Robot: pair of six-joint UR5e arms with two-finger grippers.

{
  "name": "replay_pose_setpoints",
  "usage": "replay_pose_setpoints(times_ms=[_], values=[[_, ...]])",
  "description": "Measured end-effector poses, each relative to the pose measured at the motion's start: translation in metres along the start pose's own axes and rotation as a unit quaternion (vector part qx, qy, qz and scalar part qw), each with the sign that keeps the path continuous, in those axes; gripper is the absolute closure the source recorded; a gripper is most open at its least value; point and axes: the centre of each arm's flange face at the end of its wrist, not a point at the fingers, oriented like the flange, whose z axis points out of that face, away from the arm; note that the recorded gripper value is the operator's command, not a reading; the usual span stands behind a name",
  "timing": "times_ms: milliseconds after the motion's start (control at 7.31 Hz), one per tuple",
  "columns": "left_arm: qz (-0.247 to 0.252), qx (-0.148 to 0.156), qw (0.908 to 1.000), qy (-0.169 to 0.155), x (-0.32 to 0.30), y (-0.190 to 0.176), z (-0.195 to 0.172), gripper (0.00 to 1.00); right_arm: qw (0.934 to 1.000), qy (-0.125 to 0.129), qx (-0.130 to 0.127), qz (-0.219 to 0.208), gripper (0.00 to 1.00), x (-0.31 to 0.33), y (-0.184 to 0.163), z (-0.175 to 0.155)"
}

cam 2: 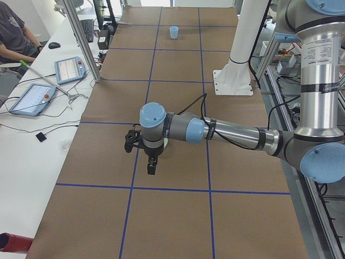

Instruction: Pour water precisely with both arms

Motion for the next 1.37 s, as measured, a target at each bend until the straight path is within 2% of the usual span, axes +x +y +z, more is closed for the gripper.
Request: replay_pose_setpoints(times_ms=[274,547,1368], values=[[0.001,0.002,1.0,0.001,0.0,0.0,0.001,0.0,1.0,-0.001,0.001,-0.002,0.0,0.002,0.002,0.002],[-0.003,-0.002,1.0,0.001,-0.003,0.001,0.004,0.0,0.9997,-0.001,0.015,-0.019,0.0,0.004,0.006,0.006],[0.004,-0.006,1.0,0.001,0.001,0.001,0.01,0.0,0.9977,-0.005,0.034,-0.058,0.0,0.004,0.022,0.022]])
